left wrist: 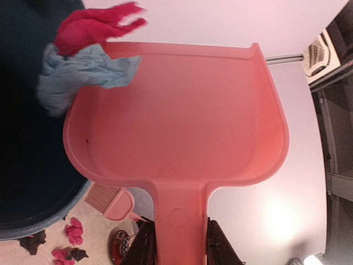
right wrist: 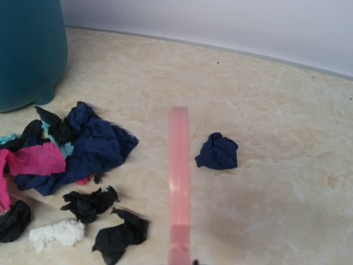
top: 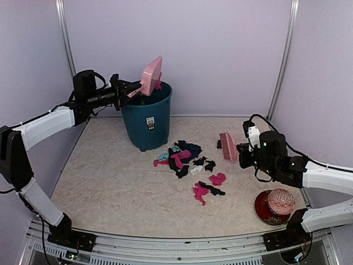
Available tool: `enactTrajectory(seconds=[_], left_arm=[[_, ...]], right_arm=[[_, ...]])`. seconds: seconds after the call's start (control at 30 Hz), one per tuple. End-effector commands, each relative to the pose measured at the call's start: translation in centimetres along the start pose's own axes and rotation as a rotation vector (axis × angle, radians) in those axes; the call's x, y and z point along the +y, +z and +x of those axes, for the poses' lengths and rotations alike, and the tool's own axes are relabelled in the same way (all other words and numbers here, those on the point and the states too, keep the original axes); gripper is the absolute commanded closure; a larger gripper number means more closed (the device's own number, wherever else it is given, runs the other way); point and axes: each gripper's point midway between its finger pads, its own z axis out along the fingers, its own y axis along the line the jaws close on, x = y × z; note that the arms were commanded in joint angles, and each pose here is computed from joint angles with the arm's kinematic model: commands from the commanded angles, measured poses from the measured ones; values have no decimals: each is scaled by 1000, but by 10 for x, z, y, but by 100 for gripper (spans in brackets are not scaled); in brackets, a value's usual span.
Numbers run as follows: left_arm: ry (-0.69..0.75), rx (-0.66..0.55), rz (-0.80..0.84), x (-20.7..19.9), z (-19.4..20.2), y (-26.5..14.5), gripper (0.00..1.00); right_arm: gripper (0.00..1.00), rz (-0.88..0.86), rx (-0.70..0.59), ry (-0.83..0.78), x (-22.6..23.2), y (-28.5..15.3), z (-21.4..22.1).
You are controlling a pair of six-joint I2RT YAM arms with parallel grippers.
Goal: Sweep away the paper scraps from the table
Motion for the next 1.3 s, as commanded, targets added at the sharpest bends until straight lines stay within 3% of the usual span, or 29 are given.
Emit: enactTrajectory(seconds=[0.0, 0.37, 0.73, 1.1, 1.27], left_arm=[[-43, 20, 234, -44, 3, -8, 100], [-18, 23, 305, -64, 14, -23, 100], [147, 9, 221, -73, 20, -37, 100], [346, -4, 110, -77, 35, -64, 100], [434, -37, 11, -67, 40, -80, 100]], right_arm=[[100, 5, -16, 30, -3, -2, -4], [100, -43, -70, 49, 3, -13, -29], [100, -212, -195, 106, 33, -24, -86], [100, -337, -240, 453, 53, -10, -102], [100, -470, -163, 621, 80, 8, -91]])
